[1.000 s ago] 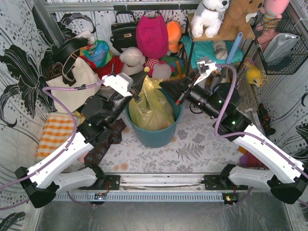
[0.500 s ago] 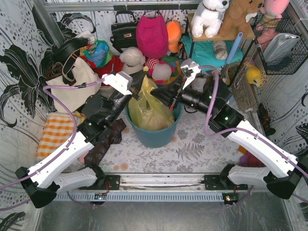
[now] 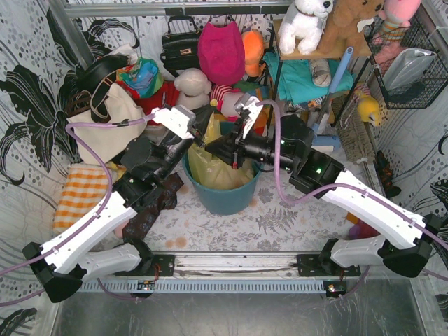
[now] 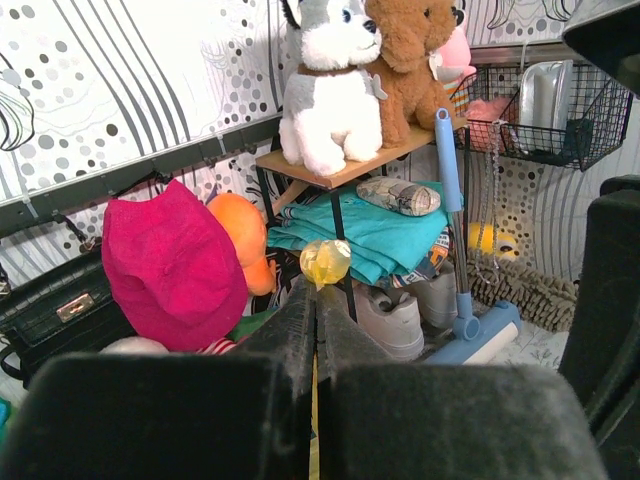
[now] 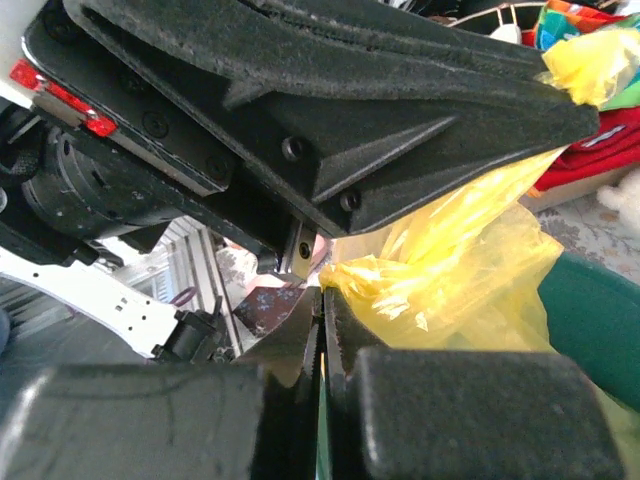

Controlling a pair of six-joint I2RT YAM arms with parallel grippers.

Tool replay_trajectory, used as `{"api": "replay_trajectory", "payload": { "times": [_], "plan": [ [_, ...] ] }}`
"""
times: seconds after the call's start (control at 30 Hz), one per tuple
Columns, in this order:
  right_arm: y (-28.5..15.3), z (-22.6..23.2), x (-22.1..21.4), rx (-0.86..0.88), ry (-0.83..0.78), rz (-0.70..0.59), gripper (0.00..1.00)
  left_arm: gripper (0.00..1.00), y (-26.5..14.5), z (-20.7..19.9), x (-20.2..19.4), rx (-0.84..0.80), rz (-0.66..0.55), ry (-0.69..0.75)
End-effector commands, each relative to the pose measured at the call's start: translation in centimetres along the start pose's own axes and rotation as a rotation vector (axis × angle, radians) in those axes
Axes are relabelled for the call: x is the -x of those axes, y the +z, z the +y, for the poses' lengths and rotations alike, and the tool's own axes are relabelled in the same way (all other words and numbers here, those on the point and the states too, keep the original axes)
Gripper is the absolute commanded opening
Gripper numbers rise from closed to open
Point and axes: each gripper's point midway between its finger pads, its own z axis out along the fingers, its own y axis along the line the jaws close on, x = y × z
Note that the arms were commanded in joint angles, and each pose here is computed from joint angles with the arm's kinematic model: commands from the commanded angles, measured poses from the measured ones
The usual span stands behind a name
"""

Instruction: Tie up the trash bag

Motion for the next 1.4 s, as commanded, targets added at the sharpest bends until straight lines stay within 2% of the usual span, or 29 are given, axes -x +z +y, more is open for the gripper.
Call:
{"api": "replay_trajectory", "payload": {
  "times": [0.0, 0.3, 0.6, 0.77, 0.9, 0.97, 1.07, 1.1, 1.2, 1.37],
  "plan": [
    [0.2, -1.0, 0.7, -0.124, -0.027, 0.005, 0.00, 0.00, -0.1, 0.3, 0.7, 0.007, -0.027, -0.015],
    [1.3, -3.0, -1.5, -0.336, -0.017, 0.066, 0.00, 0.00, -0.5, 0.3, 1.0, 0.007, -0.034, -0.025],
    [1.7, -5.2, -2.3, -0.509, -0.019, 0.065, 0.00, 0.00, -0.9, -0.1, 1.5, -0.023, -0.036, -0.032],
    [1.3, -7.2, -2.3, -0.637, -0.020, 0.032, 0.00, 0.00, -1.2, -0.6, 1.7, -0.053, -0.029, -0.038],
    [1.5, -7.8, -1.9, -0.670, -0.001, -0.045, 0.00, 0.00, -1.4, -1.0, 1.3, -0.075, -0.010, -0.047],
    [1.7, -8.0, -1.8, -0.679, 0.006, -0.078, 0.00, 0.15, -1.6, -1.2, 1.1, -0.086, -0.001, -0.049],
    [2.0, -8.3, -1.4, -0.689, 0.010, -0.117, 0.00, 0.52, -2.0, -1.3, 1.1, -0.093, 0.010, -0.049],
    [2.1, -8.3, -1.4, -0.691, 0.008, -0.122, 0.00, 0.60, -2.2, -1.2, 1.1, -0.088, 0.013, -0.048],
    [2.2, -8.4, -1.6, -0.693, 0.007, -0.120, 0.00, 0.71, -2.8, 0.2, 2.2, -0.024, 0.002, -0.047],
    [1.7, -8.4, -2.0, -0.695, 0.022, -0.113, 0.00, 0.75, -4.5, 4.5, 4.7, 0.198, -0.035, -0.068]
  ]
}}
